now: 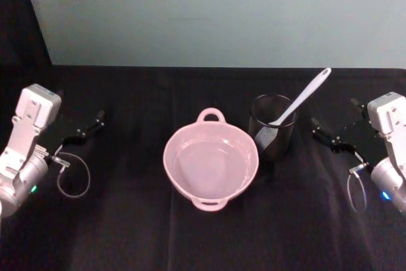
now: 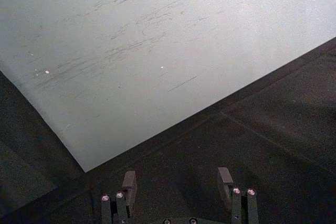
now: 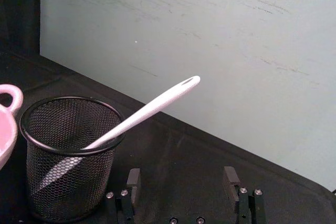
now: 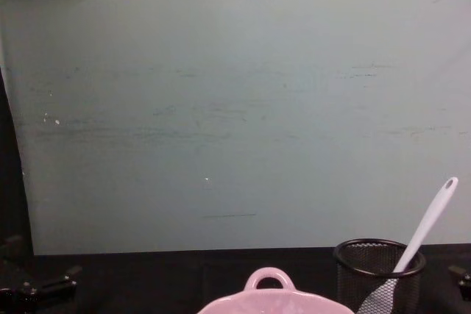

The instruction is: Use the one hand to pick up the spoon and stir the clear water in the bowl.

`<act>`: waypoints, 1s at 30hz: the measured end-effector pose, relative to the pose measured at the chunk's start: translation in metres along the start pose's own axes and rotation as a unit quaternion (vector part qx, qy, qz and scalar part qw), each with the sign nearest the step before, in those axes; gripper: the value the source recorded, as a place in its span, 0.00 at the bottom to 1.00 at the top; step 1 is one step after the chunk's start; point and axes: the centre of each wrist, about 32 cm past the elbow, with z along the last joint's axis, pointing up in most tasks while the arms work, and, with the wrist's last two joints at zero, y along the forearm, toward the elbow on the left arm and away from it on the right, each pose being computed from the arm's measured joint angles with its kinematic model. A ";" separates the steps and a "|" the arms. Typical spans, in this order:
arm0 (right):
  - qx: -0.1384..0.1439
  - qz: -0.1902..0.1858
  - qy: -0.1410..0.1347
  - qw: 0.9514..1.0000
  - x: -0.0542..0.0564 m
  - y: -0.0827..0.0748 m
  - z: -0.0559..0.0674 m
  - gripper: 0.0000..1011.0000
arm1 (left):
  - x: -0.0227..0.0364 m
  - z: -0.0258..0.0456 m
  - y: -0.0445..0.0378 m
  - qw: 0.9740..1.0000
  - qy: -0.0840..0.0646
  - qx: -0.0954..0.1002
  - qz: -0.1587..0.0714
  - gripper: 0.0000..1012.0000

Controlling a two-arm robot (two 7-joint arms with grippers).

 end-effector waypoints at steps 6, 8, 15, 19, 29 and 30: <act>0.000 0.000 0.000 1.000 0.000 0.000 0.000 0.99 | 0.0000 0.0000 0.0000 1.000 0.000 0.000 0.000 1.00; 0.000 0.000 0.000 1.000 0.000 0.000 0.000 0.99 | 0.0000 0.0000 0.0000 1.000 0.000 0.000 0.000 1.00; 0.000 0.000 0.000 1.000 0.000 0.000 0.000 0.99 | 0.0000 0.0000 0.0000 1.000 0.000 0.000 0.000 1.00; 0.000 0.000 0.000 1.000 0.000 0.000 0.000 0.99 | 0.0000 0.0000 0.0000 1.000 0.000 0.000 0.000 1.00; 0.000 0.000 0.000 1.000 0.000 0.000 0.000 0.99 | 0.0000 0.0000 0.0000 1.000 0.000 0.000 0.000 1.00; 0.000 0.000 0.000 1.000 0.000 0.000 0.000 0.99 | 0.0000 0.0000 0.0000 1.000 0.000 0.000 0.000 1.00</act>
